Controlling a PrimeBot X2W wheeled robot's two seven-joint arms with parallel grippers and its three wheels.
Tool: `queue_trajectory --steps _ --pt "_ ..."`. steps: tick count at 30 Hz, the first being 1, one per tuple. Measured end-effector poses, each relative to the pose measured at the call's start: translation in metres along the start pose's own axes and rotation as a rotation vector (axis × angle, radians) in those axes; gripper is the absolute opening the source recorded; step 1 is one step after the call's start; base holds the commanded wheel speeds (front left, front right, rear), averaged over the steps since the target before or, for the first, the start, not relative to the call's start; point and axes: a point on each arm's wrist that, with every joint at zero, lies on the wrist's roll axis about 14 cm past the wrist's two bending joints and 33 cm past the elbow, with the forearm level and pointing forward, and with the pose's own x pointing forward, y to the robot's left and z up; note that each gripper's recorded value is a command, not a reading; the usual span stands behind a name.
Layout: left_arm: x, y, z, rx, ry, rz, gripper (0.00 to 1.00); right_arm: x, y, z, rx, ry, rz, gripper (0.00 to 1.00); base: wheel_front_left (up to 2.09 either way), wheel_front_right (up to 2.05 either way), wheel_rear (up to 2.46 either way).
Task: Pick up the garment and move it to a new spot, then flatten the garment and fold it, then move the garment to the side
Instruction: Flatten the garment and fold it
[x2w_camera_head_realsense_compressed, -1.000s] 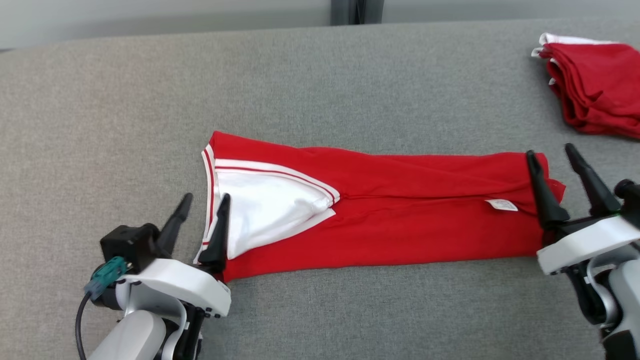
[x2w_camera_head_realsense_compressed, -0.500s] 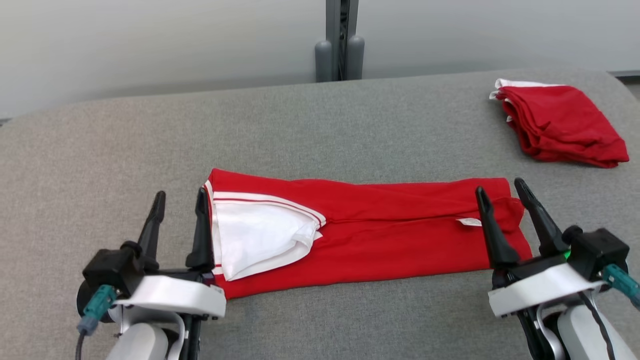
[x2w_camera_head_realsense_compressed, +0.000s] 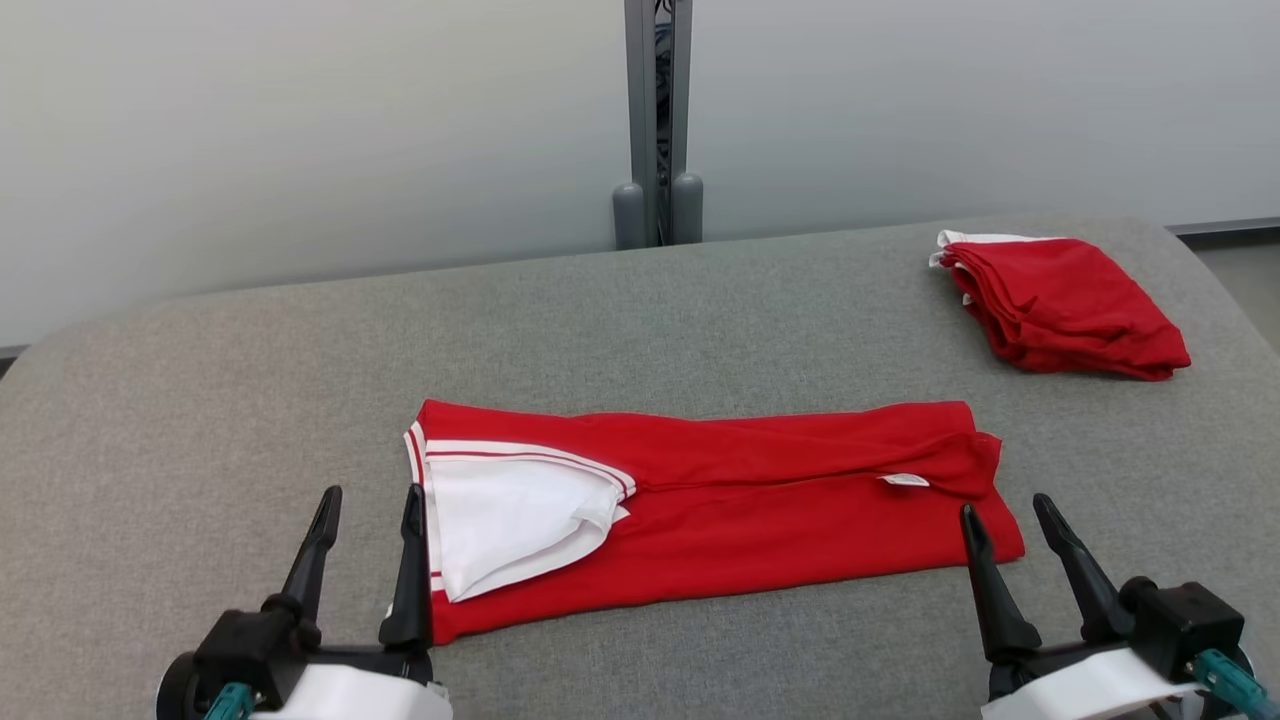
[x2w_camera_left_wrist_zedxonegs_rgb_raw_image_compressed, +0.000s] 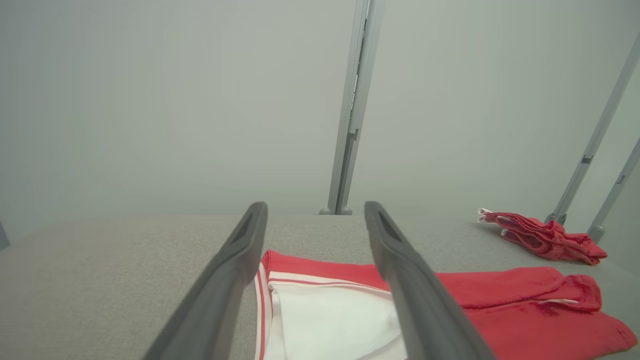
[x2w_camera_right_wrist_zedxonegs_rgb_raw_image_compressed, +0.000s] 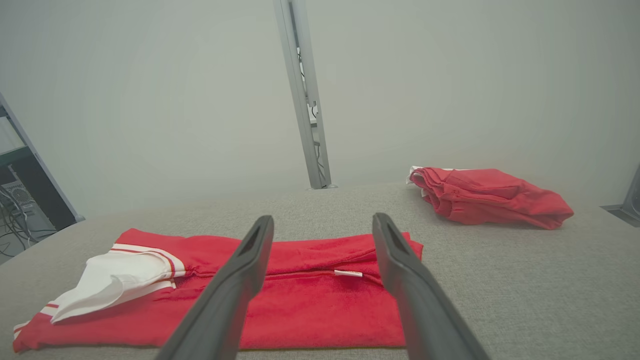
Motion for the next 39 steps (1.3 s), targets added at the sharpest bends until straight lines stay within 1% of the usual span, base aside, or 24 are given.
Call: queue_trajectory --steps 5,12,20,23,26,28,31,36,39 --pt "-0.017 0.009 -0.001 -0.020 0.004 0.026 1.00 -0.012 -0.002 0.003 0.001 -0.009 -0.008 1.00 0.00 0.00 0.00" --pt "-0.023 0.020 0.001 0.015 -0.002 0.046 1.00 -0.011 0.000 0.009 0.001 -0.029 0.001 1.00 0.00 0.00 0.00" --pt "-0.026 0.024 -0.002 0.025 0.008 0.043 1.00 -0.007 0.005 0.005 0.016 -0.019 0.010 1.00 0.00 0.00 0.00" --pt "-0.026 0.024 -0.005 0.023 0.016 0.046 1.00 -0.005 0.002 -0.003 0.044 0.003 -0.003 1.00 0.00 0.00 0.00" --pt "-0.026 0.024 -0.009 0.023 0.030 0.046 1.00 0.004 -0.005 -0.009 0.092 0.020 -0.030 1.00 0.00 0.00 0.00" --pt "-0.026 0.025 -0.014 0.027 0.046 0.046 1.00 0.012 -0.015 -0.015 0.085 0.044 -0.048 1.00 0.00 0.00 0.00" --pt "-0.024 0.023 -0.020 0.029 0.065 0.041 1.00 0.025 -0.033 -0.025 0.111 0.077 -0.101 1.00 0.00 0.00 0.00" --pt "-0.016 0.026 -0.025 0.033 0.077 0.042 1.00 0.047 -0.062 -0.042 0.104 0.147 -0.168 1.00 0.00 0.00 0.00" --pt "-0.014 0.029 -0.030 0.033 0.090 0.050 1.00 0.054 -0.069 -0.053 0.120 0.181 -0.195 1.00 0.00 0.00 0.00"
